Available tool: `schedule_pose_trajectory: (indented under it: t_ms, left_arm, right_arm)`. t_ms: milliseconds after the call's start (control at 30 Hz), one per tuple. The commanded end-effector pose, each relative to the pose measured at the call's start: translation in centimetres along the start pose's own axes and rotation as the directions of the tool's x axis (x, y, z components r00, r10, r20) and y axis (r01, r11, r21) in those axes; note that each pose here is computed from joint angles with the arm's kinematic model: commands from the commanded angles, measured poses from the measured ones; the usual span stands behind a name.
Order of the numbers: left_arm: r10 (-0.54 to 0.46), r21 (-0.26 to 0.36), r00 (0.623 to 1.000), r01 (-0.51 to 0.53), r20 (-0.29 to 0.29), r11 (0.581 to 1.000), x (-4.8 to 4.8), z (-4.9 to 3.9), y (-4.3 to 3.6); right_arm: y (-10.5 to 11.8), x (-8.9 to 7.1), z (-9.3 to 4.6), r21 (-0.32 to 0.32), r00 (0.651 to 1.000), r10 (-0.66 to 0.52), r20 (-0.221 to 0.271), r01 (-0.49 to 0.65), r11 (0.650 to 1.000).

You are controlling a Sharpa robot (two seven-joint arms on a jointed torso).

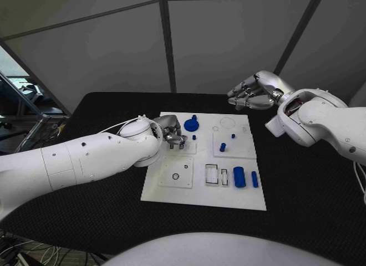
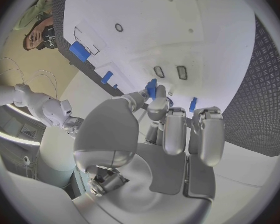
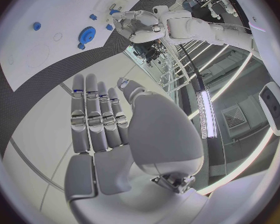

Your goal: Assemble the parts on the task board

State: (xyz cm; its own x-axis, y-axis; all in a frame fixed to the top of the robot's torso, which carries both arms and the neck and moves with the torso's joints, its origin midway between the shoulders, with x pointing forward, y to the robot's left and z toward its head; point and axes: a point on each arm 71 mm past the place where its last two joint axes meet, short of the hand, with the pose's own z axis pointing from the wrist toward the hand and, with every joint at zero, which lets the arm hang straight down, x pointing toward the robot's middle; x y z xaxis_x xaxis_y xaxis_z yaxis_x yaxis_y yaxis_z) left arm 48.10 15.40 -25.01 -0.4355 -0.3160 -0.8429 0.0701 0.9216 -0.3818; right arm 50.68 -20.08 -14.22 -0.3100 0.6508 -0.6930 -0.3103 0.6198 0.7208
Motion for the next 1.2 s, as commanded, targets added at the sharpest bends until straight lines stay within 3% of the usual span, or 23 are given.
schedule_pose_trajectory:
  t_ms: [33, 1200]
  left_arm:
    - [0.042, 0.018, 0.999, -0.041, -0.009, 0.999, 0.03, 0.02, -0.22]
    - [0.079, -0.010, 0.994, -0.080, -0.073, 0.997, 0.58, 0.30, 0.07]
  right_arm:
    - [0.24, -0.02, 0.06, -0.014, 1.000, -0.002, -0.004, 0.002, 1.000]
    - [0.24, 0.02, 0.09, -0.014, 1.000, -0.002, -0.008, 0.002, 1.000]
